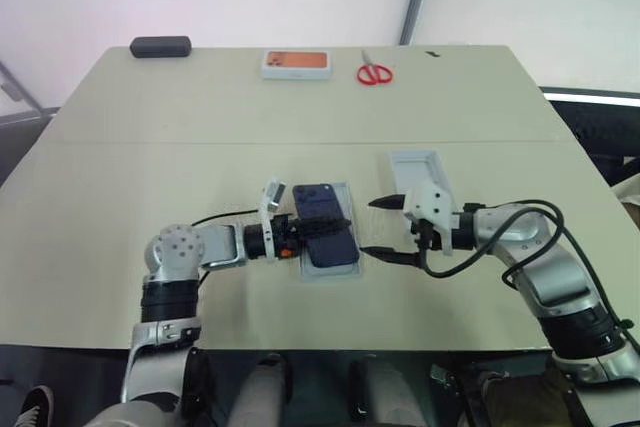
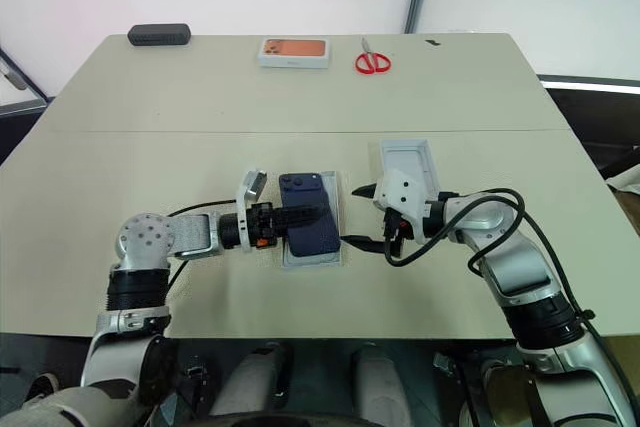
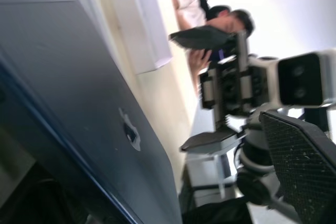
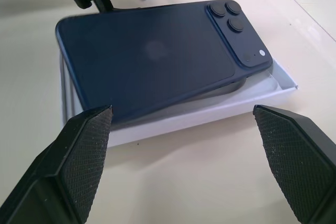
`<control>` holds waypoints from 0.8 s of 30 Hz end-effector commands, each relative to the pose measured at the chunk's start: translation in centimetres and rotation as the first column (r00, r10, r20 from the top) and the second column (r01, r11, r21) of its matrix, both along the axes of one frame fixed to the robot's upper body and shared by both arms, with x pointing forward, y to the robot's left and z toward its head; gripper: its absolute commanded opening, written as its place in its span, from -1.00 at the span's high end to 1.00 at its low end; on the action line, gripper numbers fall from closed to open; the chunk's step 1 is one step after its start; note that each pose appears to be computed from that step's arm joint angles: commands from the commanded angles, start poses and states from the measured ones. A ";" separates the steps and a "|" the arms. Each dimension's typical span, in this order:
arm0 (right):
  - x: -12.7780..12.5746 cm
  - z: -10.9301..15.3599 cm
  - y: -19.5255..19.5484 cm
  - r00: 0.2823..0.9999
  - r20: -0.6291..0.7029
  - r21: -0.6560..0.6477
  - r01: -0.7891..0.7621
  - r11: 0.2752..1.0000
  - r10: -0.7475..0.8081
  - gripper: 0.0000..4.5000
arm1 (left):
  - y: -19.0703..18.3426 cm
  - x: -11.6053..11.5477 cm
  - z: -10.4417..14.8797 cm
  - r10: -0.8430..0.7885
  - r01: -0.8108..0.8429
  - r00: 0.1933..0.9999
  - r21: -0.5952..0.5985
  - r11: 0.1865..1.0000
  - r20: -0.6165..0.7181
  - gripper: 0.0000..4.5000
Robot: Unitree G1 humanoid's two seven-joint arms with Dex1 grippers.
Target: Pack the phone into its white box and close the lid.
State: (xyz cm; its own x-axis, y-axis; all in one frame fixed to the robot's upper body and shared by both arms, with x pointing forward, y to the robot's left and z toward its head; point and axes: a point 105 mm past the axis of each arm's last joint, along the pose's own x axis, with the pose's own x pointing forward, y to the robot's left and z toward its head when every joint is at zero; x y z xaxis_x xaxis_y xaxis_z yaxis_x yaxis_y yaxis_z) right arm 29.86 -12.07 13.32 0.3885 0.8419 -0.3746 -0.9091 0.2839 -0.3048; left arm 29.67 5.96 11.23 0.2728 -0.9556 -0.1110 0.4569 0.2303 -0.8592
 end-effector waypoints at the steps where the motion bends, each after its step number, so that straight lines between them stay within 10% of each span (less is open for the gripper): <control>1: 0.4 0.9 0.3 0.999 0.048 0.010 -0.009 1.000 0.008 -1.00 | 0.7 0.3 0.1 0.001 -0.003 0.999 0.049 0.999 0.037 -0.98; 24: 1.0 1.4 1.3 0.997 0.080 0.019 -0.025 0.999 0.024 -1.00 | 1.4 0.3 1.8 -0.072 0.047 0.985 0.158 0.986 0.155 -0.98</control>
